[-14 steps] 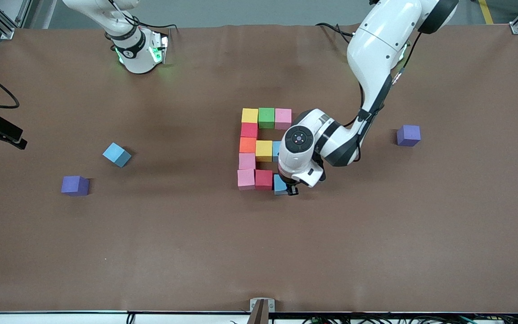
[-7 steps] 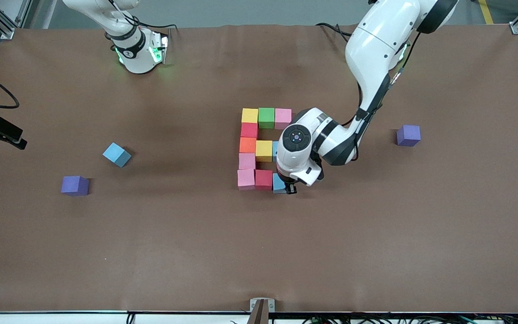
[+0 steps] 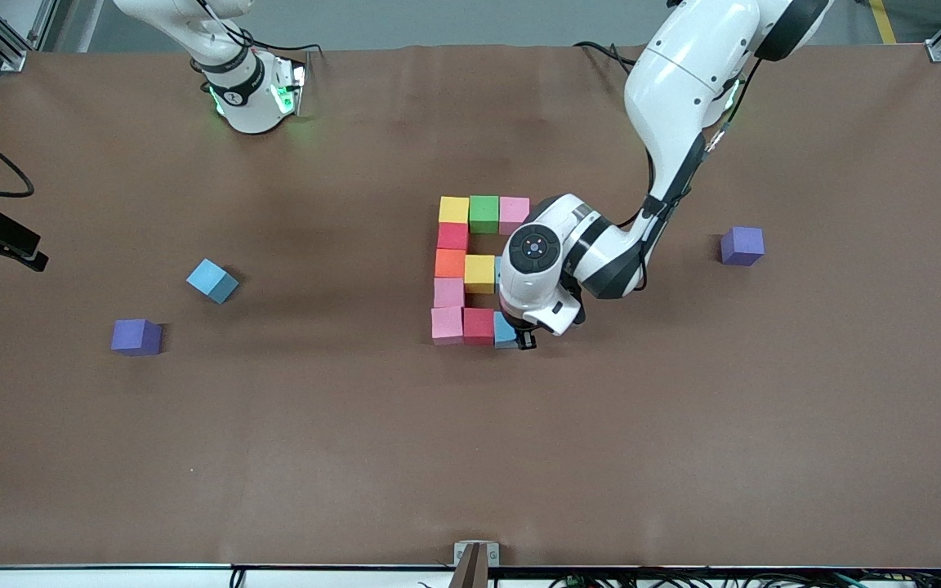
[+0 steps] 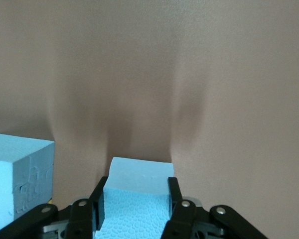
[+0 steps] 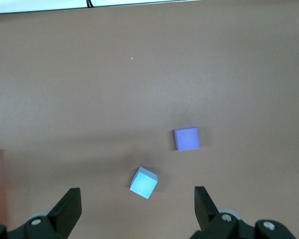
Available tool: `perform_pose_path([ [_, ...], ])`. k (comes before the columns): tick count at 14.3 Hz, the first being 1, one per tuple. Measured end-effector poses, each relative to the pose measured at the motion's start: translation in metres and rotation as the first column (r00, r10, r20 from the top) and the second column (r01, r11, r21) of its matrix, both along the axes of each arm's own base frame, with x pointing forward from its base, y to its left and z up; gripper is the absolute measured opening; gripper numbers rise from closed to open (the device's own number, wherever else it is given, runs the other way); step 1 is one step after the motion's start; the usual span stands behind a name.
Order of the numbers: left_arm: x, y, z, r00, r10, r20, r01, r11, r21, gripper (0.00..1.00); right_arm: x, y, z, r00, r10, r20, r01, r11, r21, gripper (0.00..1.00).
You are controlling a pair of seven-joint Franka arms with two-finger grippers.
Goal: Arrange 11 blocks into digit 3
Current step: 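Press the light blue cube into place with the left gripper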
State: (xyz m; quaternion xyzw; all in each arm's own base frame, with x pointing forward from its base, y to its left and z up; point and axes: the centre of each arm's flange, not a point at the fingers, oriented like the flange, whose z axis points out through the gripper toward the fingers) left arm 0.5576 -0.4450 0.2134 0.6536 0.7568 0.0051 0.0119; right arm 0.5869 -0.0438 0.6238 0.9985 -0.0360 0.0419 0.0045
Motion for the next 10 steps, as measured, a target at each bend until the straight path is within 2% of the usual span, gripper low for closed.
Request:
perform_pose_path([
  [5, -0.0006, 0.0003, -0.0023, 1.0, 0.0, -0.004, 0.0, 1.0, 0.004, 0.51, -0.0001, -0.001, -0.0006, 1.0, -0.002, -0.001, 0.002, 1.0, 0.0, 1.0],
  [7, -0.0006, 0.0004, -0.0028, 1.0, -0.001, -0.005, 0.001, 1.0, 0.004, 0.54, -0.0002, -0.0025, -0.0011, 1.0, -0.004, -0.002, 0.004, 1.0, 0.0, 1.0],
  [8, -0.0005, 0.0004, -0.0026, 1.0, -0.003, -0.003, 0.003, 1.0, 0.006, 0.61, -0.0003, -0.0032, -0.0014, 1.0, -0.006, -0.003, 0.006, 1.0, 0.0, 1.0],
  [10, 0.0013, 0.0001, -0.0002, 1.0, -0.024, 0.017, 0.024, 1.0, 0.02, 0.82, -0.0004, -0.0036, -0.0017, 1.0, -0.006, -0.004, 0.006, 1.0, 0.0, 1.0],
])
